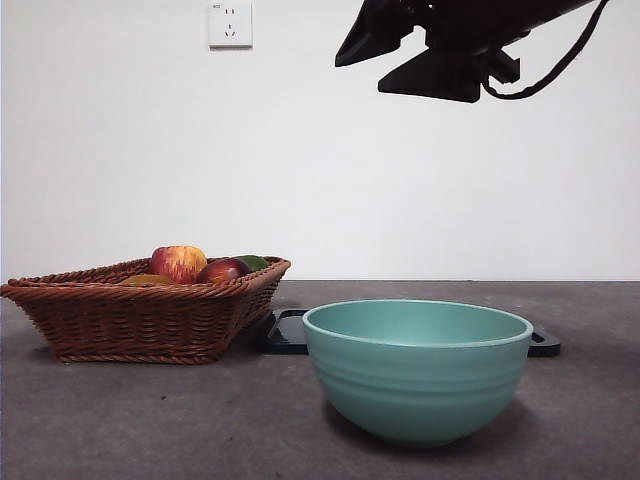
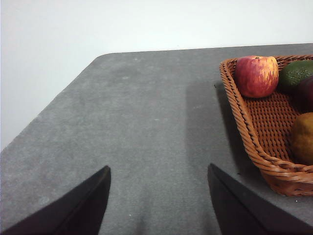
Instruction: Pick up the wifruite, put it on the bowl, pick up the plate, put it on desk
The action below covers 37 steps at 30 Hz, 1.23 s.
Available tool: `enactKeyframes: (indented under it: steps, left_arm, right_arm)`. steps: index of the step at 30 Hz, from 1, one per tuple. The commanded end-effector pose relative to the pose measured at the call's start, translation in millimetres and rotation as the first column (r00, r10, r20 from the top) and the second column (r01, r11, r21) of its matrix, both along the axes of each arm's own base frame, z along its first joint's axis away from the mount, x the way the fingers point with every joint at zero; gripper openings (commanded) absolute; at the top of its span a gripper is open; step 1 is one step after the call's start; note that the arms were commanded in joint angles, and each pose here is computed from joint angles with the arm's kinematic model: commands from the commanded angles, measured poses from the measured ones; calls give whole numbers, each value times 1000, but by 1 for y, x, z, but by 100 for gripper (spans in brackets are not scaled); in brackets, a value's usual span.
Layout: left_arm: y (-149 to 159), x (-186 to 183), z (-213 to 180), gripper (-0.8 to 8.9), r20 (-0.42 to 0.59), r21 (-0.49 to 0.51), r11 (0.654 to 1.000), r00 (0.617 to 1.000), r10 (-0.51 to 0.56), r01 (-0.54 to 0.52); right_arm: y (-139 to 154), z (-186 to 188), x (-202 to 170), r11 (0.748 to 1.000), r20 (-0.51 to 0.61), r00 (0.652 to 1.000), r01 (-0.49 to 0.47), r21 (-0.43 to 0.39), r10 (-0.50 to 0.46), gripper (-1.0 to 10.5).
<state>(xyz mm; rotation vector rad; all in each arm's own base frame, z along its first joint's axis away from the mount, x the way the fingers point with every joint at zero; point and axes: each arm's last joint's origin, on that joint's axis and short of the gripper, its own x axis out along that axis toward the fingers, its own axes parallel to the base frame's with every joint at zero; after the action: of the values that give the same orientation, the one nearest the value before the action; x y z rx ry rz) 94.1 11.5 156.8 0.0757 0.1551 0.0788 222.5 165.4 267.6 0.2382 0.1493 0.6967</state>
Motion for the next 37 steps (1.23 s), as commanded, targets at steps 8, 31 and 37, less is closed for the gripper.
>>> enactKeyframes:
  steps: [8, 31, 37]
  left_arm:
    - [0, 1, -8, 309, -26, -8, 1000, 1000, 3, -4]
    - [0, 1, -8, 309, -26, -8, 1000, 1000, 3, -4]
    - [0, 1, -8, 309, -26, -8, 1000, 1000, 3, -4]
  right_arm:
    - [3, 1, 0, 1000, 15, 1000, -7, -1, 7, 268]
    - [-58, 46, -14, 987, 153, 975, 162, 18, -163, 268]
    - [-123, 47, -33, 911, 40, 917, 400, -105, -398, 268]
